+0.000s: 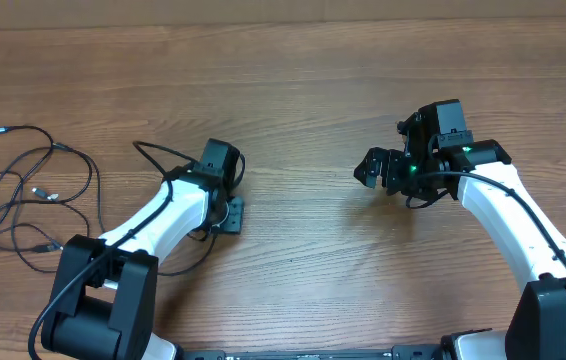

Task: Untangle cables

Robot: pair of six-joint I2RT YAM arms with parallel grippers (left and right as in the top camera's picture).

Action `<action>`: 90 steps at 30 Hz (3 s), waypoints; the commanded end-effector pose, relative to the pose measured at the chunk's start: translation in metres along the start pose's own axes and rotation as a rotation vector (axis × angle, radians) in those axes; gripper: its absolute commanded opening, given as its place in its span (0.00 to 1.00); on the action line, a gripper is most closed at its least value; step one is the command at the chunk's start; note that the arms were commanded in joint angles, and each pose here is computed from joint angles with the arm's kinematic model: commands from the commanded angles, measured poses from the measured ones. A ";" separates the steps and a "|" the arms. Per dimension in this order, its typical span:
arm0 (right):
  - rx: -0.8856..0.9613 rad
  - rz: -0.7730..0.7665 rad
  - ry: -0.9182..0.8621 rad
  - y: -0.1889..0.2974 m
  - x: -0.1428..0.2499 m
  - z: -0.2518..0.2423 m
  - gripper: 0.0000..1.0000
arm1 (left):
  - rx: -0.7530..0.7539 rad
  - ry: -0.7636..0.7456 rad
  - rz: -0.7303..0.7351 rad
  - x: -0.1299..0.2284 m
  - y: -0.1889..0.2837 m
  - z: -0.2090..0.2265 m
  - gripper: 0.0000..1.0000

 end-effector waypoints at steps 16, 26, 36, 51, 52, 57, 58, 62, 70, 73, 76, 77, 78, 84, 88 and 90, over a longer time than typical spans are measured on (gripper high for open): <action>-0.002 -0.031 0.009 0.005 -0.006 0.003 1.00 | -0.016 0.044 0.017 0.017 -0.020 0.002 0.37; -0.002 -0.031 0.009 0.005 -0.006 0.003 1.00 | -0.016 0.072 0.018 0.017 -0.020 0.002 0.17; -0.002 -0.030 0.009 0.005 -0.006 0.003 1.00 | -0.009 0.078 -0.032 0.001 -0.008 0.001 0.04; 0.002 -0.021 0.005 0.005 -0.004 0.003 1.00 | -0.294 0.545 -0.353 -0.089 0.175 0.182 0.04; 0.002 -0.021 0.005 0.005 -0.004 0.003 1.00 | -0.323 0.599 -0.382 -0.085 0.191 0.201 0.04; 0.002 -0.022 0.006 0.005 -0.005 0.003 1.00 | -0.412 0.828 -0.453 -0.050 0.237 0.278 0.04; 0.002 -0.023 0.006 0.005 -0.005 0.003 1.00 | -0.426 0.869 -0.452 -0.041 0.239 0.290 0.04; 0.001 -0.025 0.007 0.005 -0.005 0.003 1.00 | -0.467 1.051 -0.405 0.001 0.240 0.330 0.04; 0.001 -0.025 0.007 0.005 -0.005 0.003 1.00 | -0.491 1.176 -0.395 0.032 0.242 0.355 0.04; 0.001 -0.024 0.006 0.005 -0.005 0.003 1.00 | -0.490 1.174 -0.397 0.031 0.242 0.355 0.05; 0.002 -0.021 0.006 0.005 -0.004 0.003 1.00 | -0.490 1.176 -0.399 0.031 0.242 0.355 0.07; 0.002 -0.021 0.005 0.005 -0.004 0.003 1.00 | -0.490 1.176 -0.398 0.031 0.242 0.355 0.07; 0.002 -0.022 0.006 0.005 -0.004 0.003 1.00 | -0.490 1.176 -0.398 0.031 0.242 0.355 0.09; 0.002 -0.021 0.006 0.005 -0.004 0.003 1.00 | -0.489 1.176 -0.399 0.031 0.242 0.354 0.73; 0.002 -0.022 0.006 0.005 -0.004 0.003 1.00 | -0.484 1.176 -0.394 0.031 0.242 0.354 0.73; 0.002 -0.022 0.006 0.005 -0.004 0.003 1.00 | -0.453 1.171 -0.396 0.030 0.240 0.352 0.74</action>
Point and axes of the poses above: each gripper's point midway between its finger pads, its own y axis back along the fingers, its own z axis along the line the jaws close on, x = y × z, the point moved 9 cm from there along y, back along the fingers, and after that the axes turned 3 degrees about -y, right-handed, at the moved point
